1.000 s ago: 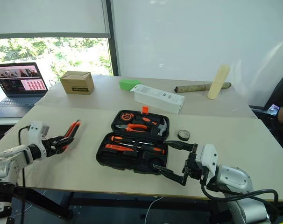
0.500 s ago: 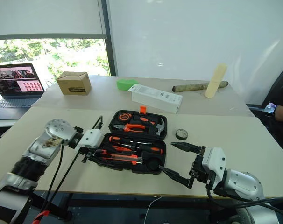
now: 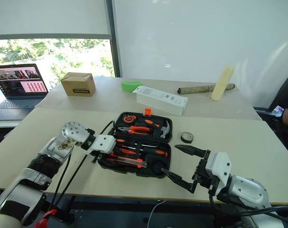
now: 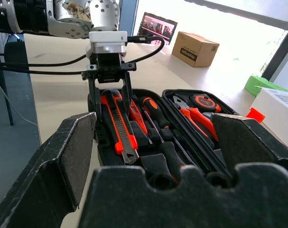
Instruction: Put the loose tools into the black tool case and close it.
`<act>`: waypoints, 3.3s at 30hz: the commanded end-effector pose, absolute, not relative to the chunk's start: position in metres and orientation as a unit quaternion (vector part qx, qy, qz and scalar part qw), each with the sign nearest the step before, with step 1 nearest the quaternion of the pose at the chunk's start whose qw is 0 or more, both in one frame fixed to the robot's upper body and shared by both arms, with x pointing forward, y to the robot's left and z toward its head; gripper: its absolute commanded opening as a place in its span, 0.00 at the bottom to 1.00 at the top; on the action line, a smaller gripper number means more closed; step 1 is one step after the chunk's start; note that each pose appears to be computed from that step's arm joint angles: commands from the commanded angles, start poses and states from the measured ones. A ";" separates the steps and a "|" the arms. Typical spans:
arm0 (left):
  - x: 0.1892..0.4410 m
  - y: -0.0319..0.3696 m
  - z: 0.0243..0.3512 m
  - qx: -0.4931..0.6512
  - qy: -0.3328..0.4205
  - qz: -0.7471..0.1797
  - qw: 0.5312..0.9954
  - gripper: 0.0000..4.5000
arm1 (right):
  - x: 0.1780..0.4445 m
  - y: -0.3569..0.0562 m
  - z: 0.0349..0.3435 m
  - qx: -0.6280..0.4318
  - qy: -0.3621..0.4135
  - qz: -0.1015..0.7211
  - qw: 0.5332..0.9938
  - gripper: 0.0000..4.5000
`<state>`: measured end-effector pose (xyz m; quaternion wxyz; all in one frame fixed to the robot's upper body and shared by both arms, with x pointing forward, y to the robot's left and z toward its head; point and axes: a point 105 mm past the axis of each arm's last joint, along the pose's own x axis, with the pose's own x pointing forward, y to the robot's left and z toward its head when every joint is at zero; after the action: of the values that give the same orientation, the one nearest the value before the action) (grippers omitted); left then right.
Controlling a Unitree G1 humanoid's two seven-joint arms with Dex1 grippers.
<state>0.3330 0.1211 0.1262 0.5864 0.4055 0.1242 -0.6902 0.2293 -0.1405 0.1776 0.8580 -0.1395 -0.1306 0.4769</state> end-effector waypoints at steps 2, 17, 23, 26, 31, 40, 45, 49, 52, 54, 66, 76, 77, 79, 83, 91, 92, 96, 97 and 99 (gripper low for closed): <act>0.330 0.117 0.122 0.391 0.148 -0.691 0.589 0.39 | 0.229 -0.142 0.187 -0.153 -0.151 0.468 0.857 1.00; 0.335 0.115 0.184 0.315 0.039 -0.690 0.651 0.90 | 0.236 -0.145 0.184 -0.156 -0.150 0.471 0.855 1.00; 0.331 0.121 0.156 0.315 0.066 -0.688 0.651 0.56 | 0.239 -0.143 0.183 -0.152 -0.153 0.470 0.856 1.00; 0.329 0.120 0.145 0.313 0.073 -0.684 0.655 0.30 | 0.239 -0.144 0.182 -0.152 -0.153 0.468 0.857 1.00; 0.332 0.120 0.129 0.312 0.085 -0.660 0.678 0.01 | 0.238 -0.144 0.182 -0.152 -0.153 0.467 0.858 1.00; 0.336 0.123 0.114 0.292 0.117 -0.642 0.699 0.01 | 0.237 -0.143 0.180 -0.149 -0.150 0.469 0.858 1.00; 0.334 0.129 0.091 0.239 0.212 -0.621 0.716 0.01 | 0.236 -0.142 0.180 -0.147 -0.150 0.470 0.857 1.00; 0.327 0.125 0.085 0.230 0.220 -0.635 0.704 0.01 | 0.236 -0.141 0.181 -0.146 -0.153 0.471 0.857 1.00; 0.327 0.119 0.096 0.225 0.175 -0.647 0.707 0.01 | 0.236 -0.141 0.181 -0.146 -0.153 0.470 0.857 1.00; 0.328 0.121 0.101 0.256 0.149 -0.653 0.697 0.01 | 0.236 -0.142 0.181 -0.147 -0.153 0.469 0.857 1.00; 0.333 0.113 0.138 0.263 -0.002 -0.666 0.698 0.01 | 0.235 -0.141 0.180 -0.144 -0.152 0.468 0.858 1.00; 0.333 0.123 0.114 0.295 0.048 -0.661 0.689 0.01 | 0.235 -0.142 0.180 -0.144 -0.151 0.468 0.859 1.00; 0.335 0.124 0.110 0.297 0.061 -0.653 0.694 0.01 | 0.235 -0.142 0.180 -0.144 -0.151 0.468 0.859 1.00; 0.337 0.126 0.103 0.301 0.087 -0.645 0.697 0.01 | 0.235 -0.142 0.180 -0.144 -0.152 0.468 0.859 1.00; 0.333 0.128 0.094 0.304 0.114 -0.649 0.688 0.01 | 0.235 -0.143 0.181 -0.144 -0.152 0.467 0.859 1.00; 0.318 0.131 0.076 0.286 0.186 -0.666 0.663 0.01 | 0.234 -0.145 0.181 -0.147 -0.151 0.461 0.862 1.00; 0.317 0.131 0.073 0.290 0.191 -0.664 0.662 0.01 | 0.234 -0.145 0.181 -0.147 -0.151 0.460 0.862 1.00; 0.316 0.138 0.063 0.305 0.204 -0.653 0.662 0.01 | 0.235 -0.150 0.183 -0.151 -0.148 0.452 0.866 1.00; 0.316 0.137 0.063 0.297 0.206 -0.652 0.667 0.01 | 0.234 -0.152 0.183 -0.152 -0.146 0.450 0.868 1.00; 0.317 0.137 0.063 0.287 0.209 -0.649 0.673 0.01 | 0.234 -0.156 0.184 -0.154 -0.144 0.445 0.870 1.00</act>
<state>0.3283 0.1239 0.1021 0.6866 0.2997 0.1215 -0.6511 0.2378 -0.1515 0.1714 0.8706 -0.1446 -0.1238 0.4536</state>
